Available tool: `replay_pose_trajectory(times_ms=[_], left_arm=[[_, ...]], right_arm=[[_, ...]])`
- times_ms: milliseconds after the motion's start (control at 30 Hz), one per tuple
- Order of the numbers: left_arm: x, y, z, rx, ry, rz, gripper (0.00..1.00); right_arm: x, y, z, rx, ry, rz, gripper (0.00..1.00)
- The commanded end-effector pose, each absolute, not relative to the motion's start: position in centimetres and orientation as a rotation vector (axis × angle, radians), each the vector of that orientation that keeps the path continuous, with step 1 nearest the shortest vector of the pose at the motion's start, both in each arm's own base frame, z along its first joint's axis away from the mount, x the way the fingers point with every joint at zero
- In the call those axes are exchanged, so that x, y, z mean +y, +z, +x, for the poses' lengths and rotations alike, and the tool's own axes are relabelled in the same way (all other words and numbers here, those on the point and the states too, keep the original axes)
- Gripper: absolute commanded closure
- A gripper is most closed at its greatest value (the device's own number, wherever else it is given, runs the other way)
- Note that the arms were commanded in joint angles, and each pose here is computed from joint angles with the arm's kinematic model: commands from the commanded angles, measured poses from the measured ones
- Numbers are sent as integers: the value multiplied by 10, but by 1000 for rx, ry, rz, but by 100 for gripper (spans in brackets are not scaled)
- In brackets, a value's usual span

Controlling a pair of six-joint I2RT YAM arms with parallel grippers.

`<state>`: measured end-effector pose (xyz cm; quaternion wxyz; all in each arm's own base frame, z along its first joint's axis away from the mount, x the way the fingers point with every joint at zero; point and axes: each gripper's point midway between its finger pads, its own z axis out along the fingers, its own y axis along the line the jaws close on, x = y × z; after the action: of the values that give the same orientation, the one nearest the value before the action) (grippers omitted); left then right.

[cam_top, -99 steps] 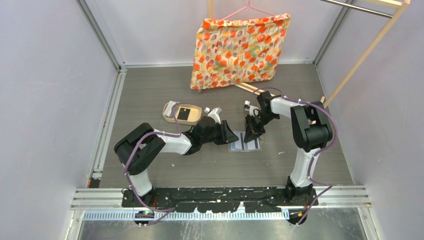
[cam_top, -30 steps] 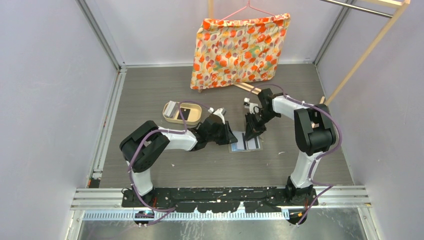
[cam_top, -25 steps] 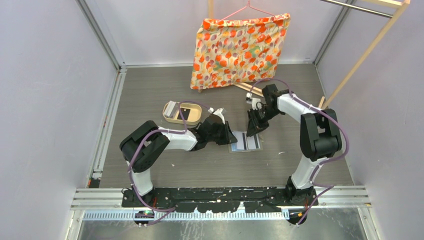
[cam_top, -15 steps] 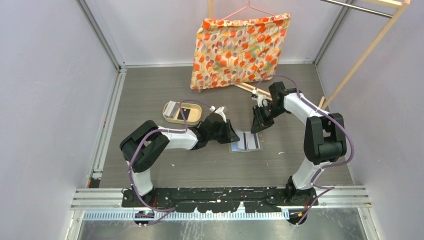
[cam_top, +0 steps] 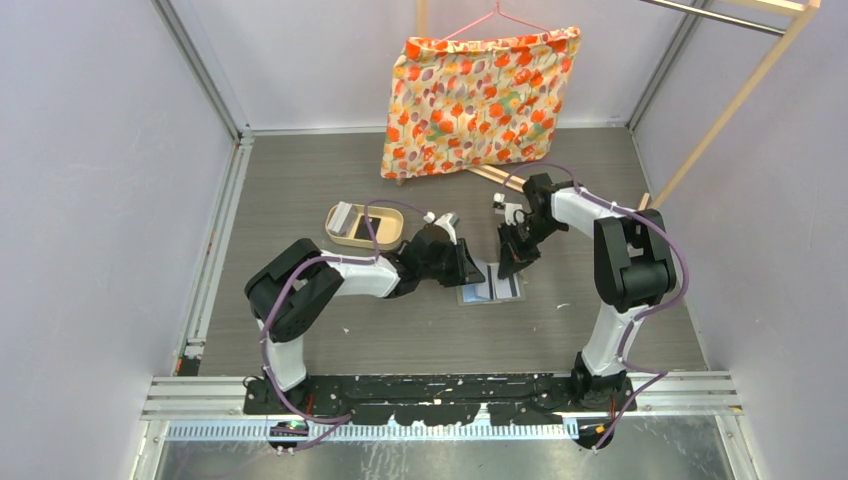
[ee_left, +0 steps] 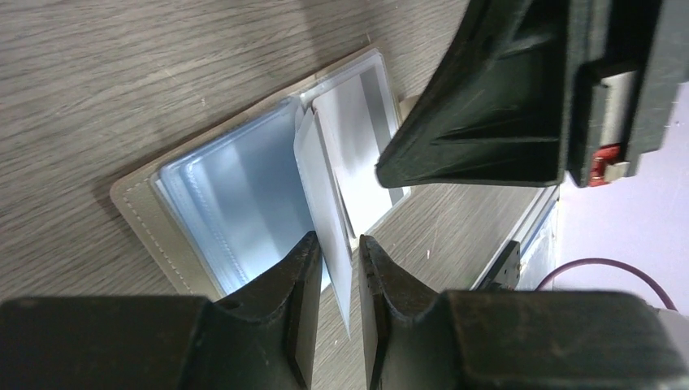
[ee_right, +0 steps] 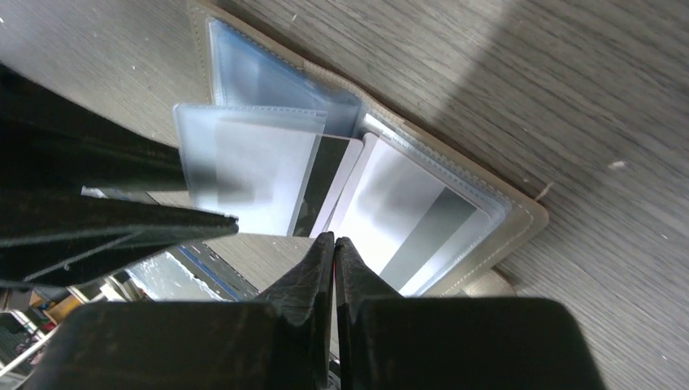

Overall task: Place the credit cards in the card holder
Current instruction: Turn over the card slot in the card holder.

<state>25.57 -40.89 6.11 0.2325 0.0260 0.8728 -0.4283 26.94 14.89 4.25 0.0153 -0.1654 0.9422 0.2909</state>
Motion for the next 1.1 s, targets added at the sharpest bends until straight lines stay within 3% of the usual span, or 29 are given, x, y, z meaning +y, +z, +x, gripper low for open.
replay_pose_trajectory(times_ms=[0,600,867,1067], left_arm=[[-426,79,256,2348,-1252,105,75],[-427,69,254,2386,-1231,112,74],[-416,68,257,2423,-1125,118,81],[-419,75,255,2448,-1120,143,77]], right_arm=[[157,37,273,2955,910,-475,92],[186,32,268,2955,1052,-465,93],[152,60,289,2869,920,-446,93],[135,86,297,2781,902,-401,92]])
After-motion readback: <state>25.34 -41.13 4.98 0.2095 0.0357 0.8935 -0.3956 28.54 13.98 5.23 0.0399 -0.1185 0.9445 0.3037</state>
